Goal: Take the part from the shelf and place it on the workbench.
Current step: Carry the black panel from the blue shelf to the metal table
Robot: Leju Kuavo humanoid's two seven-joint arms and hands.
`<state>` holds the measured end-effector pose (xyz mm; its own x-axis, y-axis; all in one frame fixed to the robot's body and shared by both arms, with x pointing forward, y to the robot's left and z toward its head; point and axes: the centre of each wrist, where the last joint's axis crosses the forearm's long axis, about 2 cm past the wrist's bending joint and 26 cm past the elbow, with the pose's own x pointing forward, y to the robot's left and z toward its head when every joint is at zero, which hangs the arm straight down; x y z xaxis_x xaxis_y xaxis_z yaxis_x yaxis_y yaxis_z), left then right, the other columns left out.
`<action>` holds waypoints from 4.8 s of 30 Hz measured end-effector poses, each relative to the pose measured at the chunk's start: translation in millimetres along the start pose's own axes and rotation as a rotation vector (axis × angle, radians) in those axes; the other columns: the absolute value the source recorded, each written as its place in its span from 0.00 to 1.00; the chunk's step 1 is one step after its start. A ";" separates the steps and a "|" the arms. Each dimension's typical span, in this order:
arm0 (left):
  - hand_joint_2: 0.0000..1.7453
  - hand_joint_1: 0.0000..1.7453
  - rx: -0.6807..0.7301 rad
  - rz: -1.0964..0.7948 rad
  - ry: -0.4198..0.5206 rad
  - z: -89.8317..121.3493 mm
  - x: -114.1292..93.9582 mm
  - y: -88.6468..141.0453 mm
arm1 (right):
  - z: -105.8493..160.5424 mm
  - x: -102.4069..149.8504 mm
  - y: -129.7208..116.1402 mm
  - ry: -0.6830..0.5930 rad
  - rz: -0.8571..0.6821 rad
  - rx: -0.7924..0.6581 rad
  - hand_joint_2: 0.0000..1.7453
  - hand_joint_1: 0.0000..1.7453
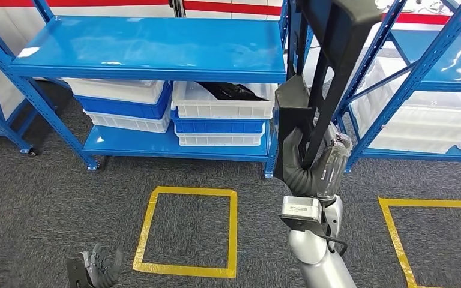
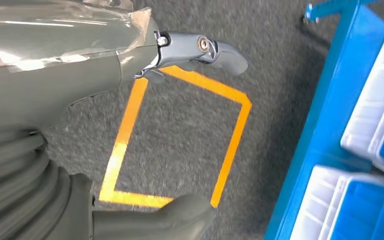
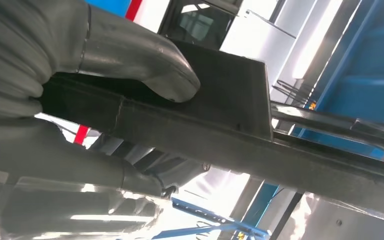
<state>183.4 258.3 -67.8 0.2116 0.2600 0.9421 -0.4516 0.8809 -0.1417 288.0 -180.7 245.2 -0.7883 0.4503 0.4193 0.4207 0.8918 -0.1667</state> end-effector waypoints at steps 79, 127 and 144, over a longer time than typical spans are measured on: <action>1.00 0.00 0.022 0.027 -0.003 7.1 -4.0 9.8 | 18.3 -26.5 -18.3 0.057 0.118 0.008 1.00 1.00; 1.00 0.00 0.002 0.038 -0.023 -1.3 2.2 8.1 | 39.5 -23.4 -62.6 0.008 0.420 0.046 1.00 1.00; 1.00 0.00 0.003 0.048 -0.016 1.2 0.2 8.6 | 38.7 -18.3 -67.1 0.009 0.434 0.024 1.00 1.00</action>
<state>178.5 265.4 -68.5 0.1759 0.2959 0.9389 -0.4634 0.8664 -0.1862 256.8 -247.0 214.1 -0.5366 0.7834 0.3136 0.7016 0.6207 -0.3499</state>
